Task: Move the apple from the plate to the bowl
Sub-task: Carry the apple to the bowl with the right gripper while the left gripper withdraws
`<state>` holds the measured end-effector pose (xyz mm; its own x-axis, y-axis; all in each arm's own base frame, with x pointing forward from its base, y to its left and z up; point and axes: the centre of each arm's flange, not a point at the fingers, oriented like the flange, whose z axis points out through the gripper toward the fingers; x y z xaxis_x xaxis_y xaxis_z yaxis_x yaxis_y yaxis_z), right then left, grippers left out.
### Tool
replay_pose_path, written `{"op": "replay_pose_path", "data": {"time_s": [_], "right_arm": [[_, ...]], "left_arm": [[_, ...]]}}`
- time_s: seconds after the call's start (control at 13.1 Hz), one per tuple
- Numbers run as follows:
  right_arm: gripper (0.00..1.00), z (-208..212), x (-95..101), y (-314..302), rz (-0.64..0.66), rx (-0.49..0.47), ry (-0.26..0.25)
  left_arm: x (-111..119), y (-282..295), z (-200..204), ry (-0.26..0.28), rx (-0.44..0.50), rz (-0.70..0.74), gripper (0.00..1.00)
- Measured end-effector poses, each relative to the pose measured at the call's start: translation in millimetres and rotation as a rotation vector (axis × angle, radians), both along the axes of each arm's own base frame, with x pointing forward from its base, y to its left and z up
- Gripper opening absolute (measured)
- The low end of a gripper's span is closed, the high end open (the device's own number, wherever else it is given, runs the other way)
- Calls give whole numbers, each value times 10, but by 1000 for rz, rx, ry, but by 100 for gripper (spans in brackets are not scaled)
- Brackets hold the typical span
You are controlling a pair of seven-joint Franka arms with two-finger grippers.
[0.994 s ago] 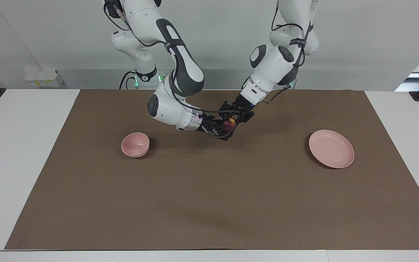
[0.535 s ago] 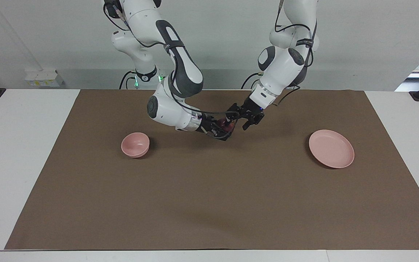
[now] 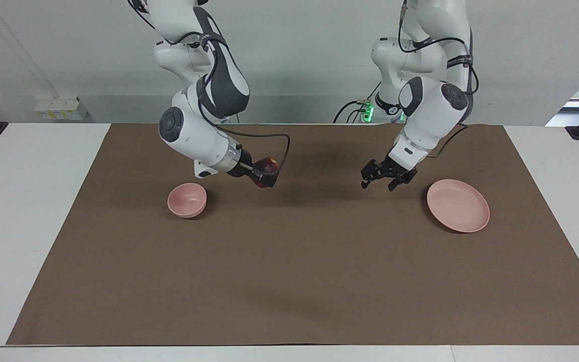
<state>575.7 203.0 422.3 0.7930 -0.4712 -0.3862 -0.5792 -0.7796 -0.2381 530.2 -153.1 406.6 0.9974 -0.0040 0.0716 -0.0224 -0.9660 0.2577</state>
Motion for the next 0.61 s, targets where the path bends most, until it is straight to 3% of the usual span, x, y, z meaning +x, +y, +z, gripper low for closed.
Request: {"op": "replay_pose_path", "data": {"time_s": [0.31,0.61], "right_arm": [[71,36,54,-424,290,-163,-125],[71,2,151,-935,544,-295,-187]], "left_arm": [[251,720,197,-90,176,-82,100],[509,1586,1065,-92,222,-49,100]]}}
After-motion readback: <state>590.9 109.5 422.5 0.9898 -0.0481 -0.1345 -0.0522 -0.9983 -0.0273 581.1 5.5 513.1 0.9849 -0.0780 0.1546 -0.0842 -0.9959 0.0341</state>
